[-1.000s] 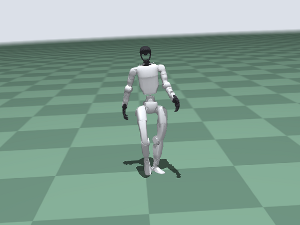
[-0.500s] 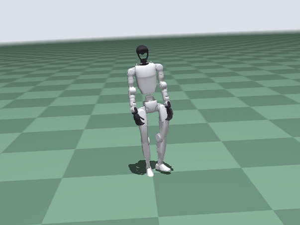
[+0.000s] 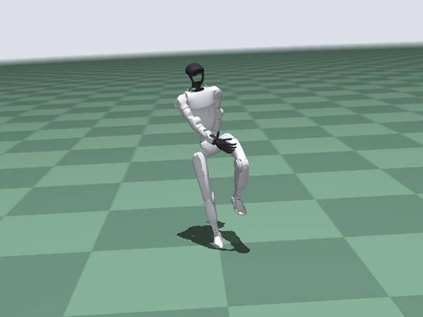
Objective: In place motions
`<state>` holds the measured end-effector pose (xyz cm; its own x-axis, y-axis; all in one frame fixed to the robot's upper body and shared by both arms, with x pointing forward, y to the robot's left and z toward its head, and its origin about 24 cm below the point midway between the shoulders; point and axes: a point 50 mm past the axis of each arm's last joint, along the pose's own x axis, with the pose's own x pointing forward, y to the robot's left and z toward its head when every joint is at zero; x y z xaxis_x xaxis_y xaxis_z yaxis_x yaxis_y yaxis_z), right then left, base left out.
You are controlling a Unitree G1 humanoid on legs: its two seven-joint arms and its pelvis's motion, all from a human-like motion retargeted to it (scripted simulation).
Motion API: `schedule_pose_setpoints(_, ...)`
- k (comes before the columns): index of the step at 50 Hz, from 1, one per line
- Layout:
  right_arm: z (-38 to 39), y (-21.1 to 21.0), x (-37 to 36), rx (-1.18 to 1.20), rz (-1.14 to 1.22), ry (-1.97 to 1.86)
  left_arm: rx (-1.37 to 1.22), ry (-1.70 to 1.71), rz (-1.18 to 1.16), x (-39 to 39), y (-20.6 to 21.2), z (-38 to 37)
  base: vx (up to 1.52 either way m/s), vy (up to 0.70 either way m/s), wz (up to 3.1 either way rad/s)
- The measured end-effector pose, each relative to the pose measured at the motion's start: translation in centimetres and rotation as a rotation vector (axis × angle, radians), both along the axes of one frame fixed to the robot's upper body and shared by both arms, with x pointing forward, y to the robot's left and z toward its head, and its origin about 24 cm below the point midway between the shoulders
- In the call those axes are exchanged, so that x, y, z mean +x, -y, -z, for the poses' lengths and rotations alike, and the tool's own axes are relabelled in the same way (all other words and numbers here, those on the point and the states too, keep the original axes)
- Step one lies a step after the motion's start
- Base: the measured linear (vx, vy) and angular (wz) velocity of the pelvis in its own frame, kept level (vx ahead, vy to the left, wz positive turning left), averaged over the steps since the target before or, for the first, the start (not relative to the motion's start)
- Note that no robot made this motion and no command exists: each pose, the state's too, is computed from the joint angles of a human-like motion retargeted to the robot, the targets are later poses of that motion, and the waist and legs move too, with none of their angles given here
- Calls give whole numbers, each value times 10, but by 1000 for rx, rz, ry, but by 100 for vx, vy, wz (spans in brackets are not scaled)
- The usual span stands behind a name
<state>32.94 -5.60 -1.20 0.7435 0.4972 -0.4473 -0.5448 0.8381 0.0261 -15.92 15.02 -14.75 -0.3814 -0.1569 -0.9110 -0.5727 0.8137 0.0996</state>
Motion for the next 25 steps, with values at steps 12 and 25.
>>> schedule_pose_setpoints(12, -95, 7, 52, -175, 159, 543, -48, -108, -39, -41, 17, -20, 9, 1, 29)
schedule_pose_setpoints(25, 78, 22, -78, -142, 85, -88, 195, 227, 43, 59, -44, 19, 17, 12, 78)
